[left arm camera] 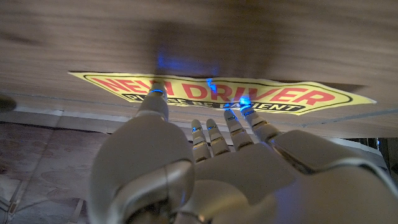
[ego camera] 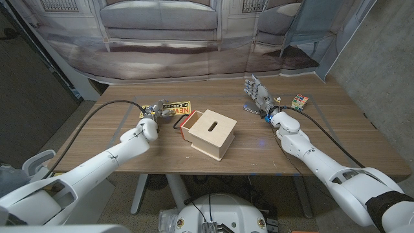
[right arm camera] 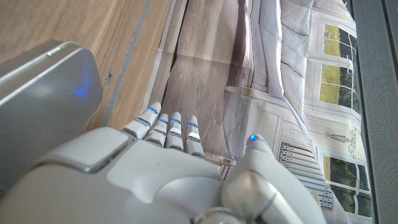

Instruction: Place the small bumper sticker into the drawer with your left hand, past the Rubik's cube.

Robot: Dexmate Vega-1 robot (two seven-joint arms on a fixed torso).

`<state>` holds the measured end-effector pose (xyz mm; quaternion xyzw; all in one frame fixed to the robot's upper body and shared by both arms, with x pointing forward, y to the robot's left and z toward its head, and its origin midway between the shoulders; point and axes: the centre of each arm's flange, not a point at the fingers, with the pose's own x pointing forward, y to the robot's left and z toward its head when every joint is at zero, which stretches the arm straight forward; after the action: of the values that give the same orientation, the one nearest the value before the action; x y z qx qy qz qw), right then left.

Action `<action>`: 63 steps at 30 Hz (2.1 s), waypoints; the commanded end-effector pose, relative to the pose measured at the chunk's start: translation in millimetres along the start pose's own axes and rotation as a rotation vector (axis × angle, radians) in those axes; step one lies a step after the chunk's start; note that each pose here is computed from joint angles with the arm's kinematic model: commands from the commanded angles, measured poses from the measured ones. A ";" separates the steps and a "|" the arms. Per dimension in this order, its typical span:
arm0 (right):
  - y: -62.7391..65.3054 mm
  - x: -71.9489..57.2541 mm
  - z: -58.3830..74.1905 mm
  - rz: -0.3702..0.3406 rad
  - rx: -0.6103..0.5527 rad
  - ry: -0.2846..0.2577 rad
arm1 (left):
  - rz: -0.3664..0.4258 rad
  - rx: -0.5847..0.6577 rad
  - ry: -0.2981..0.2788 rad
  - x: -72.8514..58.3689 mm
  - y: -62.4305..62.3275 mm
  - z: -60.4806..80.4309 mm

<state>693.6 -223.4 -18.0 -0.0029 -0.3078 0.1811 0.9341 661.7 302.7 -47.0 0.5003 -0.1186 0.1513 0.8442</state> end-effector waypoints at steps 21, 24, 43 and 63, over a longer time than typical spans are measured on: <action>3.4 -0.5 -4.5 0.011 0.009 0.006 | 0.128 0.014 0.080 -11.2 -4.0 1.1; 3.8 -0.4 -4.3 0.016 0.004 0.004 | 0.157 0.004 0.082 -13.2 -1.5 0.6; 4.9 4.4 -2.5 0.013 0.002 0.000 | 0.205 -0.005 0.083 -9.5 10.8 5.9; 5.9 5.5 1.9 0.011 -0.006 -0.006 | 0.252 -0.024 0.086 -6.8 14.6 5.6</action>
<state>695.7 -216.8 -16.9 -0.0034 -0.3092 0.1858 0.9327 650.3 302.5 -38.5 0.4730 -0.1356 0.2617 0.8303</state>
